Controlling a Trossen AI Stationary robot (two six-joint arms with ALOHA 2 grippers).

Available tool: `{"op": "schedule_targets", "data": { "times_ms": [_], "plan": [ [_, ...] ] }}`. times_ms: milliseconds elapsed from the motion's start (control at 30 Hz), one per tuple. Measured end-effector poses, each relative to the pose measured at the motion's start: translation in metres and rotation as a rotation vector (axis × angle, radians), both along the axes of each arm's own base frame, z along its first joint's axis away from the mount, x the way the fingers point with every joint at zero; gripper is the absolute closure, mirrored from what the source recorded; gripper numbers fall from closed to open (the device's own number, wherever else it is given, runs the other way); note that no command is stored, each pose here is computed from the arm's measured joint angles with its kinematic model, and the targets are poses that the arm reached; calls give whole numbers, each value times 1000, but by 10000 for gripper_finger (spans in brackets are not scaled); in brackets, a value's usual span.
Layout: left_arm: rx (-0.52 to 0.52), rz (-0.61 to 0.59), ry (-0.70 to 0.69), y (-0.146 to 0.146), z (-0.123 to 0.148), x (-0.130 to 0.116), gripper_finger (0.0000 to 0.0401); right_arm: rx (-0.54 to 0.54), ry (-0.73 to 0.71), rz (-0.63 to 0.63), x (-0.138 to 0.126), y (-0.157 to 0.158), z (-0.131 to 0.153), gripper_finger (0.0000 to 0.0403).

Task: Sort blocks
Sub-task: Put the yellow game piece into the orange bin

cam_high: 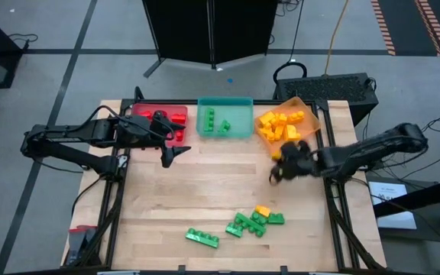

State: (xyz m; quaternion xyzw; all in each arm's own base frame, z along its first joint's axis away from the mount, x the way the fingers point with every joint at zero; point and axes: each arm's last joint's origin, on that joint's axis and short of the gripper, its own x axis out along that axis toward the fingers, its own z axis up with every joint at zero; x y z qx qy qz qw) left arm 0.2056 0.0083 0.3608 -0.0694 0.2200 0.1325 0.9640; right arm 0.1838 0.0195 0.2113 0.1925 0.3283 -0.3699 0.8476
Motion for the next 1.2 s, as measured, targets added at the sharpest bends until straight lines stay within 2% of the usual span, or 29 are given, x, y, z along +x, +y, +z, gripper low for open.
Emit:
{"op": "schedule_targets", "data": {
  "times_ms": [200,433,733,933,1200],
  "plan": [
    [10,18,0,1,0,0,28,-146,16,-283,-20,-60,17,292],
    [23,46,0,2,0,0,28,-198,65,-474,-28,-118,18,292],
    [24,52,-1,2,0,0,28,-81,51,-522,-30,-180,-4,292],
    [23,52,-1,2,0,0,28,-18,58,-540,-34,-204,-22,292],
    [16,55,-2,2,0,0,28,10,83,-568,-38,-224,-40,292]
  ]
}}
